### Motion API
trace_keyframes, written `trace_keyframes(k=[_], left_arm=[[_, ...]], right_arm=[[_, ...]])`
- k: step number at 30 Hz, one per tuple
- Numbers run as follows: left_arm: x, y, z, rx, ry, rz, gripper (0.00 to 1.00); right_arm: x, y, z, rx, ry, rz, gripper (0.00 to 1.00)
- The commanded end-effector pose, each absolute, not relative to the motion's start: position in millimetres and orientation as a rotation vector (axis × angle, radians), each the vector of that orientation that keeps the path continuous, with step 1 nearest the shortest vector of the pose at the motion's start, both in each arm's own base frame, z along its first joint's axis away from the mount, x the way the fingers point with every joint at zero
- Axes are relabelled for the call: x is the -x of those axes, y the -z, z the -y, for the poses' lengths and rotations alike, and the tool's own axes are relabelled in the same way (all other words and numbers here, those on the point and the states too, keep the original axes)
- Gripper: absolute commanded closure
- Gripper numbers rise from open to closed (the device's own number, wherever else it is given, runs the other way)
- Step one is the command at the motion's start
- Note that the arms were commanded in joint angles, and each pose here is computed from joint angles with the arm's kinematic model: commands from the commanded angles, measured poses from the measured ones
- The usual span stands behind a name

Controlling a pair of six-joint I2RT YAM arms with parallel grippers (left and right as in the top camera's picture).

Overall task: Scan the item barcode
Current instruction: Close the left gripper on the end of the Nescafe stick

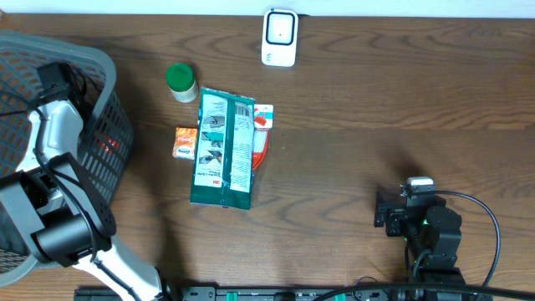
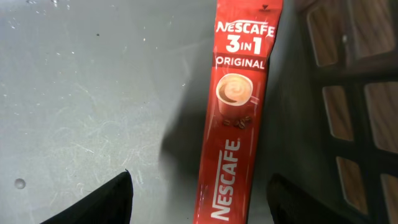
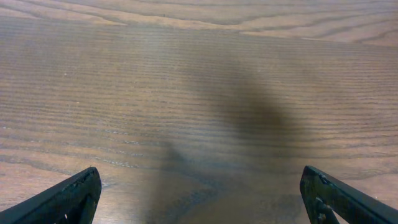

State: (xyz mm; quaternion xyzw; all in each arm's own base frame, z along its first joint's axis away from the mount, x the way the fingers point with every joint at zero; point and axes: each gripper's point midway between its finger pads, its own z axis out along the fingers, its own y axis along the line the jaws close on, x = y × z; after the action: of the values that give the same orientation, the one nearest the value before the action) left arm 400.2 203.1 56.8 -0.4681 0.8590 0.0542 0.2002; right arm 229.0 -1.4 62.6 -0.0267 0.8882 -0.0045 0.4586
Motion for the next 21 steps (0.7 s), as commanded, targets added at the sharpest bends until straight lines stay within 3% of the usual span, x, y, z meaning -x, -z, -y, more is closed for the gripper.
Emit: trace_keyframes(k=[1, 17, 21], left_arm=[[-397, -46, -204, 1.322, -0.181, -2.423, 0.30], [-392, -18, -202, 1.346, -0.192, -2.483, 0.34], [-392, -18, -202, 1.345, -0.192, -2.482, 0.46]], right_arm=[[-229, -63, 1, 0.049, -0.001, -2.186, 0.01], [-229, -63, 1, 0.049, -0.001, -2.186, 0.01], [-229, -63, 1, 0.048, -0.001, -2.186, 0.01]])
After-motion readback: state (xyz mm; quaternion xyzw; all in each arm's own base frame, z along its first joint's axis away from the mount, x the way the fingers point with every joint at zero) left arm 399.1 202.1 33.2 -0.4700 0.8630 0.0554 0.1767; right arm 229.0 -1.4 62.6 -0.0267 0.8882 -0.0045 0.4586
